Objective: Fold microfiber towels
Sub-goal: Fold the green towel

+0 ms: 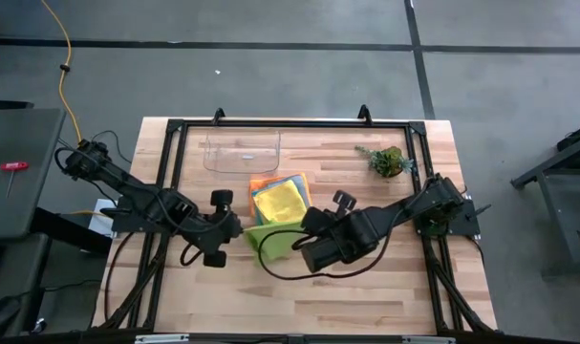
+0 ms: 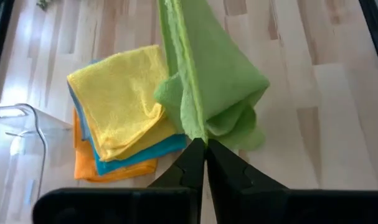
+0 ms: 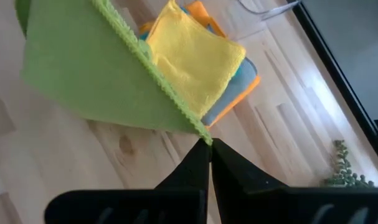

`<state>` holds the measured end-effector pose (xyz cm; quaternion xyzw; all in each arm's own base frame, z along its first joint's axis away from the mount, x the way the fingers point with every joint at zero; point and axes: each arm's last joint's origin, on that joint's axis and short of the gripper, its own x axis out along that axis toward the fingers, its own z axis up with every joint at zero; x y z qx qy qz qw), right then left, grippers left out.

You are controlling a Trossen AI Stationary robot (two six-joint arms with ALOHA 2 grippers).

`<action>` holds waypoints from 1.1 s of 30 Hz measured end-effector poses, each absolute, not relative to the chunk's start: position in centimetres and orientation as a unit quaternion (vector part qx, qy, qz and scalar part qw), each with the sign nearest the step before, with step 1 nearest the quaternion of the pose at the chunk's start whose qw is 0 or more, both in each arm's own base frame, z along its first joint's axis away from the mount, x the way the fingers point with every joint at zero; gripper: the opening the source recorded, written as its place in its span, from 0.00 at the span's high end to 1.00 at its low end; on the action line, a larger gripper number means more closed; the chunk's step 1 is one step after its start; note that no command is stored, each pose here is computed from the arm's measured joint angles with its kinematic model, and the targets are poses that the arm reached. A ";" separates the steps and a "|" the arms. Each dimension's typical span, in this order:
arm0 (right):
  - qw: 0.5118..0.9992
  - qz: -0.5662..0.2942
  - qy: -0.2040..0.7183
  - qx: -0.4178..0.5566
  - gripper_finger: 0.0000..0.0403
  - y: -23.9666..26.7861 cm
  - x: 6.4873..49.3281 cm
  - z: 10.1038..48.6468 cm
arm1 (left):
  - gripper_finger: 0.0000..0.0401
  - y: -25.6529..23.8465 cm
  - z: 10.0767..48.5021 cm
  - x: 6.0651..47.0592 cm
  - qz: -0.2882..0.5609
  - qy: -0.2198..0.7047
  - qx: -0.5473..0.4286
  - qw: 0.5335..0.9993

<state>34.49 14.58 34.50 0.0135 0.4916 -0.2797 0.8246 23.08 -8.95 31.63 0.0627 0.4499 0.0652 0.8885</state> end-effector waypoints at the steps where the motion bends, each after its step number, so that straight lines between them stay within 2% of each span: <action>1: 0.823 -0.279 0.494 0.013 1.00 14.6 34.4 34.5 | 0.97 -8.9 31.6 23.1 0.065 0.450 0.060 0.888; 5: 0.821 -0.277 0.499 0.013 1.00 14.6 34.4 34.4 | 0.90 -9.0 31.6 23.3 0.061 0.447 0.054 0.891; 9: 0.820 -0.277 0.500 0.017 1.00 14.6 34.4 34.4 | 0.77 -9.3 30.4 23.9 0.078 0.457 0.034 0.886; 12: 0.818 -0.279 0.502 0.036 1.00 14.5 34.5 34.3 | 0.66 -9.6 28.0 24.7 0.091 0.460 0.008 0.883; 17: 0.808 -0.276 0.517 0.068 1.00 14.3 34.6 34.2 | 0.53 -11.7 24.1 26.3 0.033 0.415 -0.071 0.907; 20: 0.800 -0.276 0.527 0.084 1.00 13.8 34.8 34.1 | 0.51 -13.4 23.0 27.6 0.001 0.377 -0.083 0.923; 24: 0.792 -0.281 0.535 0.088 1.00 13.0 35.1 33.7 | 0.52 -14.9 21.9 29.7 0.011 0.371 -0.038 0.928; 27: 0.792 -0.280 0.534 0.093 1.00 12.6 35.4 33.8 | 0.54 -15.4 20.7 31.7 0.033 0.381 -0.013 0.924; 33: 0.794 -0.279 0.531 0.096 1.00 12.4 35.6 33.8 | 0.55 -14.7 19.3 34.9 0.130 0.392 0.047 0.910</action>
